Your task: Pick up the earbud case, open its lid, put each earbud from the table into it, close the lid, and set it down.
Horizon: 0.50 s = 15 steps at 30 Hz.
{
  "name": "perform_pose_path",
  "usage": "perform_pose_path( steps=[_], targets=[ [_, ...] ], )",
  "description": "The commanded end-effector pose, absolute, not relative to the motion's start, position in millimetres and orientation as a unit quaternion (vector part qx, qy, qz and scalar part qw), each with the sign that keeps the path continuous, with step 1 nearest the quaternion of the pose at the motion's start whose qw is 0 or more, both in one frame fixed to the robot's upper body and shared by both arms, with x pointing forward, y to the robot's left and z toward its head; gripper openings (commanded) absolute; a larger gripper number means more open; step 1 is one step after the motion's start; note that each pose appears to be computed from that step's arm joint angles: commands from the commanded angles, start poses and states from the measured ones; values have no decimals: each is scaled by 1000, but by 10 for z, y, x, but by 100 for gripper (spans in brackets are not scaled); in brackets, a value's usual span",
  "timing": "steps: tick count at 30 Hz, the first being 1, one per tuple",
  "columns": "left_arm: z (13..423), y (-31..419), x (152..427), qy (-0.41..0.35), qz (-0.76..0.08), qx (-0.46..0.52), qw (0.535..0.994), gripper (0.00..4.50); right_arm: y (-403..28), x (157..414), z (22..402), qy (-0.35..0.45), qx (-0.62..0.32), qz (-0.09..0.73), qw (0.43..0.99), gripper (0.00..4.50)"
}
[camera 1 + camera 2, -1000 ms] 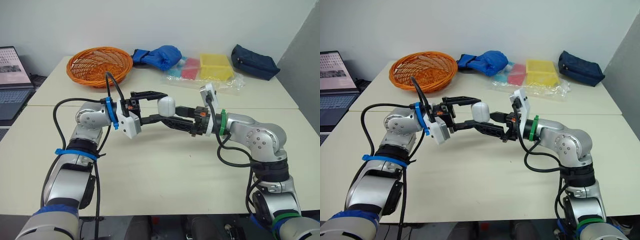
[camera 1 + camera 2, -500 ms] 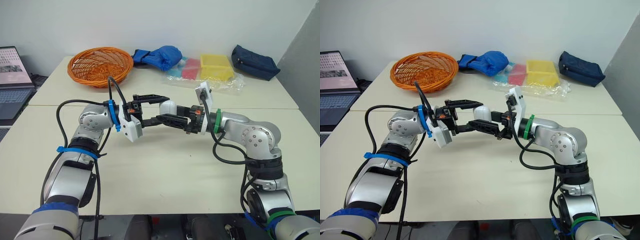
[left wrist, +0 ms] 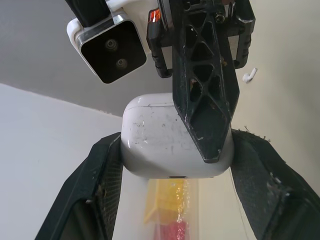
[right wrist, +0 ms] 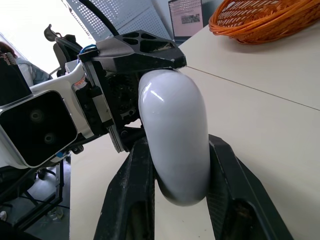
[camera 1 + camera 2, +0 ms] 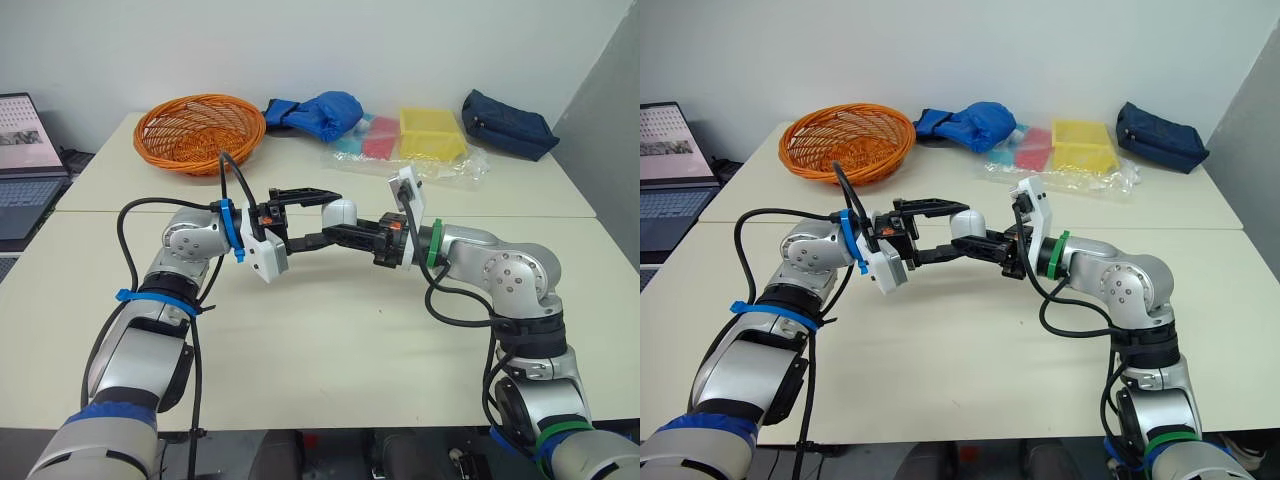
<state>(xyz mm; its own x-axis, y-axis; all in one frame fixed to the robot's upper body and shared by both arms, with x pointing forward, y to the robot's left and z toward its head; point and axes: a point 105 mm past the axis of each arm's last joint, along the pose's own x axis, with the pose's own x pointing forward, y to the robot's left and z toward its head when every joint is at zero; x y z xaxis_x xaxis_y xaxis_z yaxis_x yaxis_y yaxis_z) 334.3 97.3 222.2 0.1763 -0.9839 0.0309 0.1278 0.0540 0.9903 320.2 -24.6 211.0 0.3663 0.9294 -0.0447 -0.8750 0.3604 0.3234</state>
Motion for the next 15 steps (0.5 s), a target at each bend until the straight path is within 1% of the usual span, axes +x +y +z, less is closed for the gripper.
perform_pose_path(
  steps=[1, 3, 5, 6, 7, 8, 9, 13, 14, 15],
  targets=[
    [2362, 959, 3299, -460, -462, 502, 569, 277, -252, 3200, 2254, 83, 122, 556, 818, 91],
    [2363, 958, 3298, -460, -462, 502, 568, 277, -250, 3197, 2255, 83, 122, 557, 817, 91],
    [2349, 965, 3328, -443, -473, 493, 581, 351, -253, 3203, 2262, 79, 126, 556, 818, 91],
    [2345, 967, 3335, -438, -476, 490, 585, 373, -254, 3205, 2265, 77, 127, 555, 818, 90],
    [2342, 971, 3337, -435, -478, 488, 586, 411, -251, 3204, 2265, 77, 128, 555, 818, 88],
    [2337, 983, 3339, -429, -483, 489, 586, 435, -254, 3208, 2263, 76, 127, 554, 819, 88],
    [2346, 1006, 3356, -416, -489, 486, 593, 450, -272, 3228, 2262, 74, 127, 549, 823, 88],
    [2409, 1116, 3384, -361, -526, 464, 614, 450, -336, 3302, 2232, 65, 115, 526, 840, 88],
    [2444, 1137, 3376, -348, -538, 465, 611, 450, -361, 3325, 2197, 60, 87, 518, 849, 88],
    [2527, 1169, 3399, -311, -560, 462, 614, 450, -400, 3369, 2138, 54, 52, 499, 863, 88]
  ],
)
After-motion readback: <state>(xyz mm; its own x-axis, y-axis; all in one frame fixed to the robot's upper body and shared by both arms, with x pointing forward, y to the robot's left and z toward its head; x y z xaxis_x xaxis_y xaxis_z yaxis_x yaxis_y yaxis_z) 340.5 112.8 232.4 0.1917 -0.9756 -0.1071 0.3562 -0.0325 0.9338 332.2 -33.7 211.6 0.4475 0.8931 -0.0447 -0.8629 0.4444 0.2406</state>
